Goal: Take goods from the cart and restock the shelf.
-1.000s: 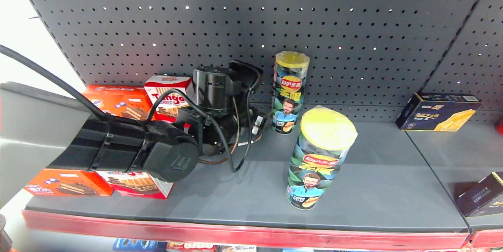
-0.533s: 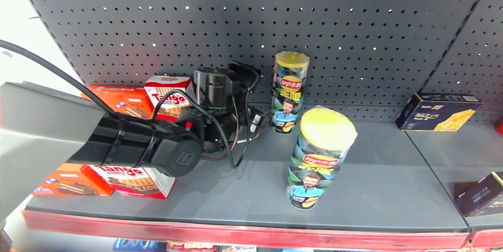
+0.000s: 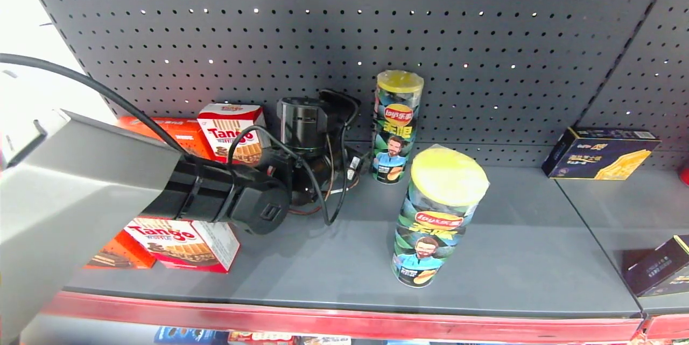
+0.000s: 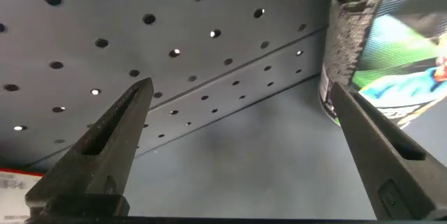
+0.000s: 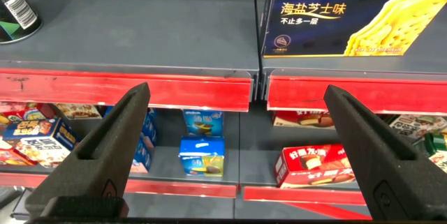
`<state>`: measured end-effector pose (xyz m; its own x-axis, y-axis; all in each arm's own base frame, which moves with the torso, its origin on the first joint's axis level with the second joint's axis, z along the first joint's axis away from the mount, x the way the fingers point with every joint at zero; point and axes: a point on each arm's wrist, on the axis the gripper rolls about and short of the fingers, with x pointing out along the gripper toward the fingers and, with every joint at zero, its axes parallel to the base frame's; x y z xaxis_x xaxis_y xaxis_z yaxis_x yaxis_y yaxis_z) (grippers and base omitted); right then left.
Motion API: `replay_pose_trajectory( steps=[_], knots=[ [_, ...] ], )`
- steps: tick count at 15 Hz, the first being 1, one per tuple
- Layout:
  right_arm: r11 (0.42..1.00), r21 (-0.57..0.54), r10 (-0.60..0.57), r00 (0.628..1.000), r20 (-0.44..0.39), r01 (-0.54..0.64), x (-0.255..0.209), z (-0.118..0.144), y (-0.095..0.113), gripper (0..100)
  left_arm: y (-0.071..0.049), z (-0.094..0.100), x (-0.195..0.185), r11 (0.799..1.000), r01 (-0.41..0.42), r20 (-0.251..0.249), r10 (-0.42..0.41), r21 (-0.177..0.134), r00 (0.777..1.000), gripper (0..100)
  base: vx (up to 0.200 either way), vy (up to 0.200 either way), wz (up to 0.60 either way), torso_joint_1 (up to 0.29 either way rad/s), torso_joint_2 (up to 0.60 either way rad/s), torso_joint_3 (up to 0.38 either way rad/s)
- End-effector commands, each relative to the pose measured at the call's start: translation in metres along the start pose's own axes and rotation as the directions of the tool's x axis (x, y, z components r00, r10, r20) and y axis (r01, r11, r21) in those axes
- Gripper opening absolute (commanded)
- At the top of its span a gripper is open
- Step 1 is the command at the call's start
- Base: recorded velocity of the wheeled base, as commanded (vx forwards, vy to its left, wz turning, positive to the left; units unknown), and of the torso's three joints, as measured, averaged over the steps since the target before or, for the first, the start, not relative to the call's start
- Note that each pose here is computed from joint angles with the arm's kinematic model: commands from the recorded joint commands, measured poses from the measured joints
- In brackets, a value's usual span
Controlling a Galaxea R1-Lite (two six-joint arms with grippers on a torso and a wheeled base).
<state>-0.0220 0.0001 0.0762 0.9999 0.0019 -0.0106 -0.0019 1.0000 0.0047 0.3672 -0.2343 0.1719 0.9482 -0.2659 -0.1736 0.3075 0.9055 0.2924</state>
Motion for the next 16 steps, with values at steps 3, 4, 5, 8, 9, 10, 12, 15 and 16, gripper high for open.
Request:
replay_pose_trajectory(
  steps=[3, 4, 5, 8, 9, 10, 12, 15, 16],
  knots=[
    [1.0, 0.0, 0.001, 1.0, -0.002, -0.001, 0.0, 0.0, 0.0, 100, -0.004, -0.008, 0.006, 1.0, 0.004, -0.018, -0.004, 0.002, 1.0, 100, 0.0, 0.0, 0.0, 0.0, 0.0, 0.0],
    [1.0, 0.0, 0.0, 1.0, -0.002, 0.0, 0.0, 0.0, 0.0, 100, -0.005, -0.009, 0.007, 1.0, 0.007, -0.023, -0.007, 0.003, 1.0, 100, 0.0, 0.0, 0.0, 0.0, 0.0, 0.0],
    [1.0, 0.0, 0.0, 1.0, -0.002, 0.0, 0.0, 0.0, 0.0, 100, -0.007, -0.01, 0.008, 1.0, 0.01, -0.023, -0.01, -0.001, 1.0, 100, 0.0, 0.0, 0.0, 0.0, 0.0, 0.0],
    [1.0, 0.0, 0.0, 1.0, -0.002, 0.0, 0.0, 0.0, 0.0, 100, -0.009, -0.006, 0.009, 1.0, 0.015, -0.013, -0.015, -0.023, 1.0, 100, 0.0, 0.0, 0.0, 0.0, 0.0, 0.0],
    [1.0, 0.0, 0.0, 1.0, -0.002, 0.0, 0.0, 0.0, 0.0, 100, -0.01, -0.006, 0.009, 1.0, 0.018, -0.015, -0.019, -0.024, 1.0, 100, 0.0, 0.0, 0.0, 0.0, 0.0, 0.0],
    [1.0, 0.0, 0.0, 1.0, -0.002, 0.0, 0.0, 0.0, 0.0, 100, -0.011, -0.007, 0.01, 1.0, 0.02, -0.018, -0.021, -0.023, 1.0, 100, 0.0, 0.0, 0.0, 0.0, 0.0, 0.0],
    [1.0, 0.0, 0.0, 1.0, -0.002, 0.0, 0.0, 0.0, 0.0, 100, -0.016, -0.009, 0.01, 0.999, 0.027, -0.022, -0.028, -0.02, 0.999, 100, 0.0, 0.0, 0.0, 0.0, 0.0, 0.0],
    [1.0, 0.0, 0.001, 1.0, -0.002, -0.001, 0.0, 0.0, 0.0, 100, -0.02, -0.009, 0.008, 0.999, 0.038, -0.02, -0.038, -0.019, 0.999, 100, 0.0, 0.0, 0.0, 0.0, 0.0, 0.0],
    [1.0, 0.0, 0.0, 1.0, -0.002, 0.0, 0.0, 0.0, 0.0, 100, -0.02, -0.008, 0.008, 0.999, 0.037, -0.017, -0.038, -0.02, 0.999, 100, 0.0, 0.0, 0.0, 0.0, 0.0, 0.0]
  ],
)
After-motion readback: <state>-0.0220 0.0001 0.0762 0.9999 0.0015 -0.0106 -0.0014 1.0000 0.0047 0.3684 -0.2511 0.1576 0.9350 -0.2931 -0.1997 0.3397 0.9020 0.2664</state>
